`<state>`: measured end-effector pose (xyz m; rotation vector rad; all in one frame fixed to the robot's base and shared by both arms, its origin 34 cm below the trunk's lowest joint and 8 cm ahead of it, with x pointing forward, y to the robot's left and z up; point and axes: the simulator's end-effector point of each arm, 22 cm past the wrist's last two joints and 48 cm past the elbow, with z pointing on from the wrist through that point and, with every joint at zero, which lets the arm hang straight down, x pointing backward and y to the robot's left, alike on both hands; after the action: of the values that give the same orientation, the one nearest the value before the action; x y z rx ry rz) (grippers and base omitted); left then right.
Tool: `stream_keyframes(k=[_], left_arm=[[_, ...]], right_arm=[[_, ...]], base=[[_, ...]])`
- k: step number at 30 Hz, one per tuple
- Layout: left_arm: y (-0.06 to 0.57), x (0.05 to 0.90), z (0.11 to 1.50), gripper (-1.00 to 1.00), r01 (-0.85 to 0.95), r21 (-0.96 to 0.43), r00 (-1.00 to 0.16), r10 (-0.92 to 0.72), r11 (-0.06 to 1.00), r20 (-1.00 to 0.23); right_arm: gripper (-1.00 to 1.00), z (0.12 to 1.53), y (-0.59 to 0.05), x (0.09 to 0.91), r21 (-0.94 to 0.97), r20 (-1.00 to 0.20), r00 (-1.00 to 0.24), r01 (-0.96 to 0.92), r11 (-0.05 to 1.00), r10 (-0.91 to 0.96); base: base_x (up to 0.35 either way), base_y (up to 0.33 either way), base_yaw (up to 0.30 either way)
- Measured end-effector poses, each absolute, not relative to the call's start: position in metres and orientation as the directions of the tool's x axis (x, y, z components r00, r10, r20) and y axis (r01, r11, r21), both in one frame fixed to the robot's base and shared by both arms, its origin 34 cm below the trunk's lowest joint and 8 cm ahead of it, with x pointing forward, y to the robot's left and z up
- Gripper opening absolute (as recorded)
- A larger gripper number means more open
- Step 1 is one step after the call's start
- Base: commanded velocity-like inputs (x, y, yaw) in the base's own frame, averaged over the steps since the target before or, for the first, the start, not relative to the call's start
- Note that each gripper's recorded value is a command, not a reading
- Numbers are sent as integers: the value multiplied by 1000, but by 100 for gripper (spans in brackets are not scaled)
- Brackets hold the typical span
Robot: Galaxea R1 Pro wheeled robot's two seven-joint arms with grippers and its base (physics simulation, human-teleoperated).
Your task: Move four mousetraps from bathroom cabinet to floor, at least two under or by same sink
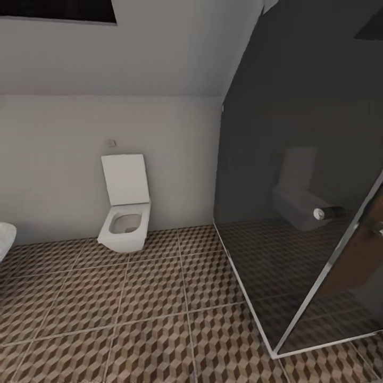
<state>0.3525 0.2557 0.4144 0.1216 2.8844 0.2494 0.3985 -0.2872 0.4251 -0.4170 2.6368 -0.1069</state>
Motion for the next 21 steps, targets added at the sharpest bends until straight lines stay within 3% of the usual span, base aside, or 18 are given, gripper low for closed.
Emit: stream_keyframes(k=[21], left_arm=[[257,353,414,-100,61,180,-967,103,982,-233]], right_arm=[[-100,425,-287,399,-145,-435,-846,-273,951,-309]], base=[[0,0,286]])
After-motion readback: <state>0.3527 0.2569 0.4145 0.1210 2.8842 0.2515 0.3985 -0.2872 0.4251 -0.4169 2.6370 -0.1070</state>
